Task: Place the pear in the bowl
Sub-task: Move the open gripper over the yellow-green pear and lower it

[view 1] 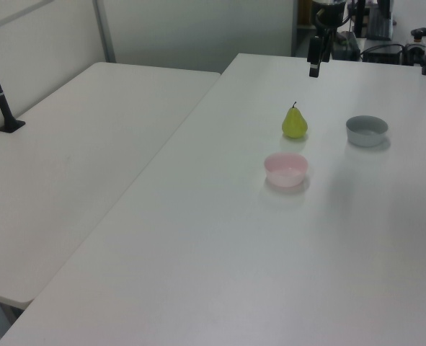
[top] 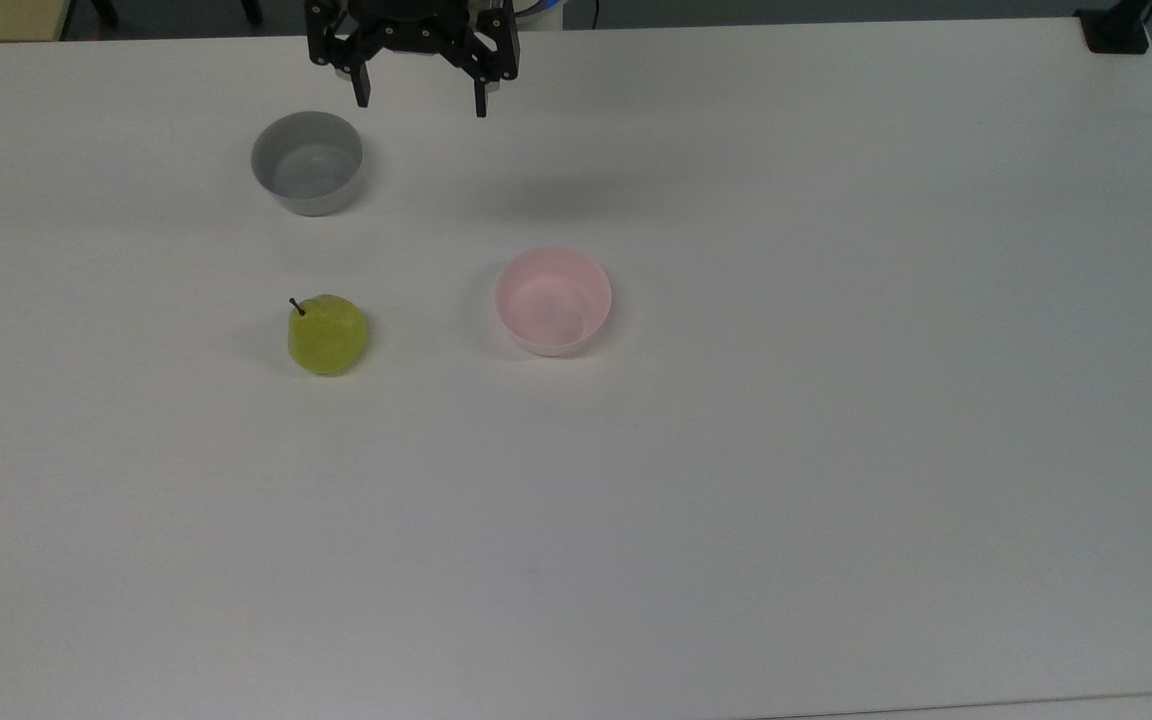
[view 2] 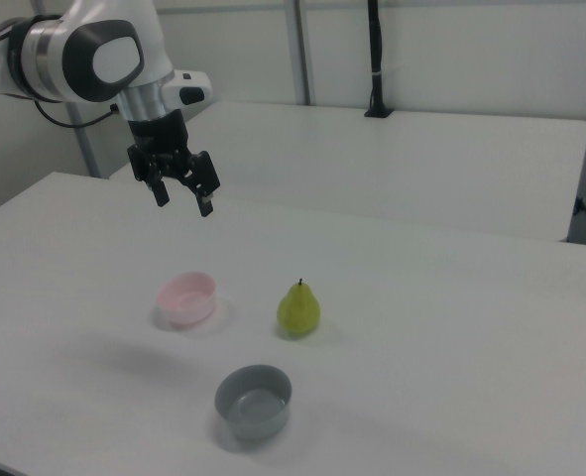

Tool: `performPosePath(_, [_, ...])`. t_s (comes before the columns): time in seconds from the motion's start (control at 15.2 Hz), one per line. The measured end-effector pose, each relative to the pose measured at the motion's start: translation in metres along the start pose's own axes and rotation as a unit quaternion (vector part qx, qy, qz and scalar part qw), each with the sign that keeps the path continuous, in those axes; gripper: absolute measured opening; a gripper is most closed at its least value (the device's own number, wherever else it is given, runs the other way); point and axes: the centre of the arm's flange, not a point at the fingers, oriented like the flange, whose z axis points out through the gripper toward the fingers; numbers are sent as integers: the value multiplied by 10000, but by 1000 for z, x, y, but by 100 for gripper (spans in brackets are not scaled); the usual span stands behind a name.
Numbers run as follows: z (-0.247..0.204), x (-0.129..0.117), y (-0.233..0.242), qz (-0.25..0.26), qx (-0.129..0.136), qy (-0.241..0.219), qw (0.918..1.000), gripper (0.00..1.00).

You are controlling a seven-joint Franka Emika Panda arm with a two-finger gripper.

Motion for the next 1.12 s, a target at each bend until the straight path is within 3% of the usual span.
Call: performPosePath(1.12, [3,1,18,140,-16,-16,9999,100])
